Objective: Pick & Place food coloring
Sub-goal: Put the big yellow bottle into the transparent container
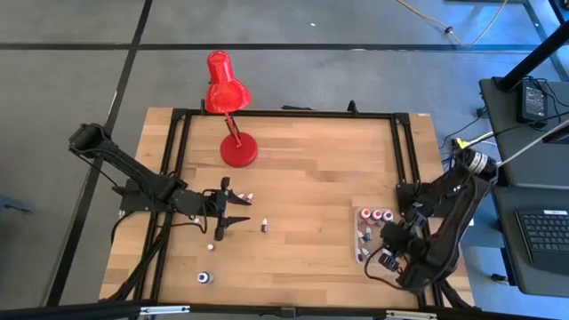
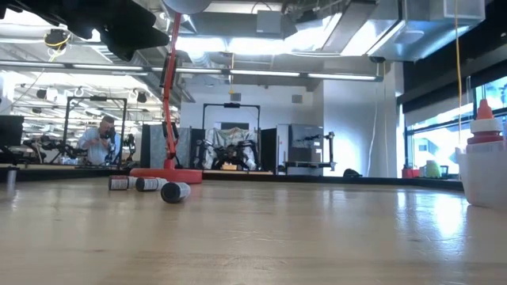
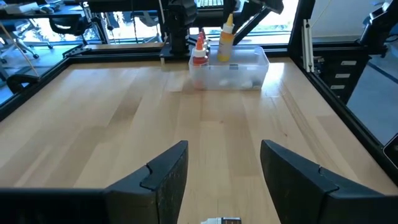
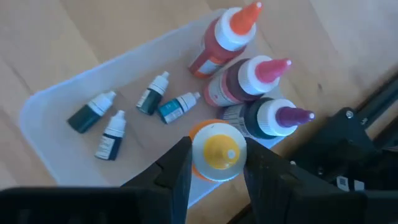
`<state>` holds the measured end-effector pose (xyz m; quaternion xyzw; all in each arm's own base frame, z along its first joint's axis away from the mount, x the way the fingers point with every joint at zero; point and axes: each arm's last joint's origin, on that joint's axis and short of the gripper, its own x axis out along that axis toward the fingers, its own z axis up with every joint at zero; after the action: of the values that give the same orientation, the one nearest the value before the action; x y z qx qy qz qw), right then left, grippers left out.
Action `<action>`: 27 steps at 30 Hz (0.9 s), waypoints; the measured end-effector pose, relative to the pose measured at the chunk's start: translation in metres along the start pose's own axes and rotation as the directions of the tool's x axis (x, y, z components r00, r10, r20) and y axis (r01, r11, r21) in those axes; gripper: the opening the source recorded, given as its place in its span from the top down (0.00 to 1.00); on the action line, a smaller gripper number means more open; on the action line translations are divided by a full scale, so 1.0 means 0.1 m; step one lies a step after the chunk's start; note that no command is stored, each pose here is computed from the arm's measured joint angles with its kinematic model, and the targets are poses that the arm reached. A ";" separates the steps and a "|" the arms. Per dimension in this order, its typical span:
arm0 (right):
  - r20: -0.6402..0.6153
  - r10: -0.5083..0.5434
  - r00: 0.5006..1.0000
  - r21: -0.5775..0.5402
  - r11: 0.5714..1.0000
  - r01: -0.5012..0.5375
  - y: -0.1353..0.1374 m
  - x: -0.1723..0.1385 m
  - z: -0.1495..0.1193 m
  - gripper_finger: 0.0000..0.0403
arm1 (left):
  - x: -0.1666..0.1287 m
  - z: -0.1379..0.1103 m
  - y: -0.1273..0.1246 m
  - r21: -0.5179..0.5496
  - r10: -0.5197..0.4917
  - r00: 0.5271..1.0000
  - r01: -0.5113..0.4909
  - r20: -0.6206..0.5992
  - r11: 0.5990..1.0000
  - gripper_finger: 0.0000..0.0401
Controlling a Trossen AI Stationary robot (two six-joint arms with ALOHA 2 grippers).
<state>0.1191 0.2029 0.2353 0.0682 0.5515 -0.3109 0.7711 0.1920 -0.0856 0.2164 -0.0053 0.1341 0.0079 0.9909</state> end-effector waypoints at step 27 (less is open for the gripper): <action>0.029 -0.180 0.983 -0.069 0.981 0.182 0.27 0.30 -0.15 0.66 | 0.00 0.00 0.02 -0.002 0.064 0.998 -0.063 0.011 0.998 0.52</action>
<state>0.1278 0.2191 0.1958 -0.0135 0.5575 -0.3606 0.7477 0.1921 -0.0837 0.2168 -0.0017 0.1288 0.0395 0.9909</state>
